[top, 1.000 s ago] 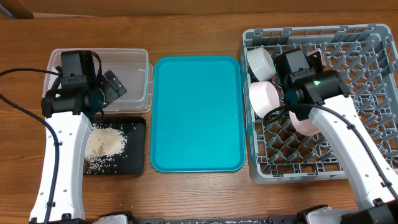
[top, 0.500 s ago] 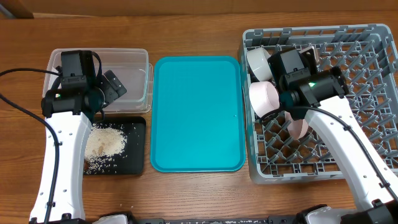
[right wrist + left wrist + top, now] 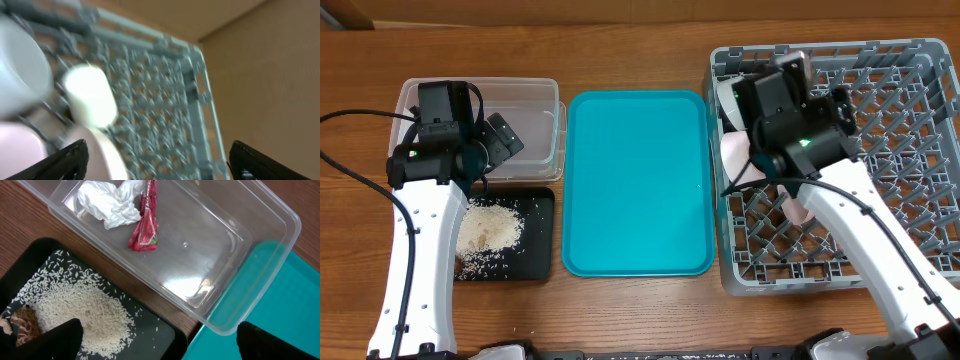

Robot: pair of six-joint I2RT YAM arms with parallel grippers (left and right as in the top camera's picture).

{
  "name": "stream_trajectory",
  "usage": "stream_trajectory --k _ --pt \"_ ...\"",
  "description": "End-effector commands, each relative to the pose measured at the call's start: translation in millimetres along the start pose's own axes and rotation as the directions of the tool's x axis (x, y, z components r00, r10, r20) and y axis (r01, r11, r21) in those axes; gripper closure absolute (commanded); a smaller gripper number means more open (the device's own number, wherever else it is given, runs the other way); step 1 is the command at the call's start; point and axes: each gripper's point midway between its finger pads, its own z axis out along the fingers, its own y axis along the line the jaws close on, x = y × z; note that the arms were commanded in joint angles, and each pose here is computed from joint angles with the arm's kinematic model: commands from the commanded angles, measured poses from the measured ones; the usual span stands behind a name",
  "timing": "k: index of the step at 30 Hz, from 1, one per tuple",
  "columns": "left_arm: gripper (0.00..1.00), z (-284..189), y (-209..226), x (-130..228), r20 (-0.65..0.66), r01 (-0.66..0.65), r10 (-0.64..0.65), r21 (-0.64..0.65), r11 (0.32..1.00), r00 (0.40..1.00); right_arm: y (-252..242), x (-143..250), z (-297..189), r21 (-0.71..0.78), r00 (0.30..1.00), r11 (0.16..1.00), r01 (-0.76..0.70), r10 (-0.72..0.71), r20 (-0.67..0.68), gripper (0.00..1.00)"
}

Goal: Sort waste into correct bins and load items into the dishwasher
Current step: 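Release the white plate and raise the right gripper over the rack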

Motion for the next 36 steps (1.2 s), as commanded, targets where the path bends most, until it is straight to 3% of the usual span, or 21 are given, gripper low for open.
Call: stream_trajectory --k 1,4,6,10,12,14,19,36 --pt "0.0 -4.9 -2.5 -5.5 0.018 0.018 -0.018 0.012 1.0 1.0 8.6 -28.5 -17.1 -0.041 0.993 0.997 -0.069 0.073 0.093 0.11" --pt "0.0 -4.9 -2.5 -5.5 0.018 0.018 -0.018 0.012 1.0 1.0 47.2 -49.4 -36.4 -0.23 0.977 0.968 -0.105 0.144 0.16 0.11" --pt "0.0 -4.9 -2.5 -5.5 0.018 0.018 -0.018 0.012 1.0 1.0 84.4 -61.9 -57.6 -0.431 0.963 0.895 -0.111 0.205 0.176 0.11" --pt "0.0 -4.9 -2.5 -5.5 0.018 0.018 -0.018 0.012 1.0 1.0 143.4 -80.6 -111.6 -0.778 0.937 0.614 -0.134 0.335 0.102 0.11" --pt "0.0 -4.9 -2.6 -5.6 0.018 0.018 -0.018 0.013 1.0 1.0 157.7 -84.6 -133.1 -0.867 0.931 0.477 -0.145 0.363 0.044 0.02" --pt "0.0 -4.9 -2.5 -5.5 0.018 0.018 -0.018 0.012 1.0 1.0 163.5 -84.9 -143.3 -0.899 0.928 0.406 -0.163 0.372 -0.001 0.0" --pt "0.0 -4.9 -2.5 -5.5 0.018 0.018 -0.018 0.012 1.0 1.0 167.8 -72.6 -143.0 -0.897 0.933 0.382 -0.222 0.35 -0.082 0.0" --pt "0.0 -4.9 -3.1 -6.5 0.022 0.018 -0.019 0.015 1.0 1.0 168.9 -66.0 -141.1 -0.892 0.94 0.391 -0.226 0.329 -0.094 0.0"
